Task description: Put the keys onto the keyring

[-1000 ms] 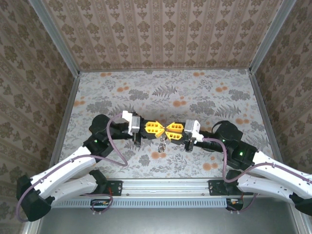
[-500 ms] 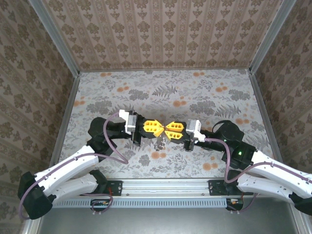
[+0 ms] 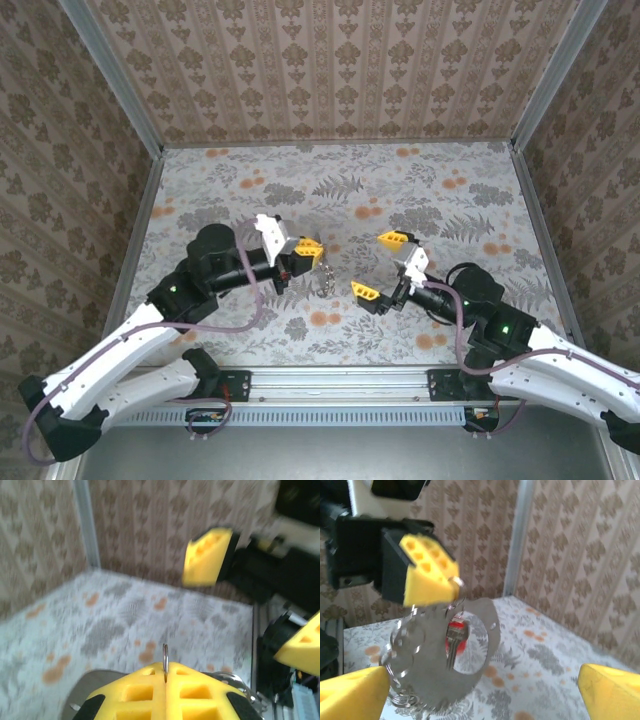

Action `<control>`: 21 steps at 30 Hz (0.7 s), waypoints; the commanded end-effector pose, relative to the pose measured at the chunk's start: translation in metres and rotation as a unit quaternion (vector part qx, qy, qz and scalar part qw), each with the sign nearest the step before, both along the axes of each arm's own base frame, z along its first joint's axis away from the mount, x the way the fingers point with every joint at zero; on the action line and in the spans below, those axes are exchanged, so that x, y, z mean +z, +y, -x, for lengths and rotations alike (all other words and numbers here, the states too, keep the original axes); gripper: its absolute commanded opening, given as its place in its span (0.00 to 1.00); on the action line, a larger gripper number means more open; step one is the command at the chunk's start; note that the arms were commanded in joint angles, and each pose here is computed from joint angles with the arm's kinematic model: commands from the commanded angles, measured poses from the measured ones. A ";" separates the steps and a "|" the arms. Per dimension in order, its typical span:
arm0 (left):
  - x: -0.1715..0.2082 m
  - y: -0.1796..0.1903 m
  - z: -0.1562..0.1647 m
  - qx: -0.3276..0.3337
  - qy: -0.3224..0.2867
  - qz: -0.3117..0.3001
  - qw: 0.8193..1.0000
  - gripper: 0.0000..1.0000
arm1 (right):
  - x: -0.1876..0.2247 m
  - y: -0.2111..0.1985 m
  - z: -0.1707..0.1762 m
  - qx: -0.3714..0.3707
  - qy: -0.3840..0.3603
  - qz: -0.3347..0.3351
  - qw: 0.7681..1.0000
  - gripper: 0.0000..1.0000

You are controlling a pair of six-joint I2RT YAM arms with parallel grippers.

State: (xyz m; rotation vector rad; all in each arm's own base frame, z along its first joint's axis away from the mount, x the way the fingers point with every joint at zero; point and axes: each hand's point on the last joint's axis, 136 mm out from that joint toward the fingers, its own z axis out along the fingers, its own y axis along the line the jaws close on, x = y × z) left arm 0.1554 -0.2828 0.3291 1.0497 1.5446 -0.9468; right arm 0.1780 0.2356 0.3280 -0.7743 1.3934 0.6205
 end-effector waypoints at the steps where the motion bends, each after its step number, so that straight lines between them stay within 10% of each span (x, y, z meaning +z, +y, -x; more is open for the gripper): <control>1: -0.059 0.012 -0.018 0.056 0.062 -0.097 0.992 0.00 | -0.013 -0.019 -0.021 -0.076 0.040 -0.010 0.996 1.00; 21: -0.191 -0.039 -0.092 0.117 0.182 -0.224 0.950 0.00 | -0.058 -0.094 -0.069 -0.241 0.135 -0.054 0.960 1.00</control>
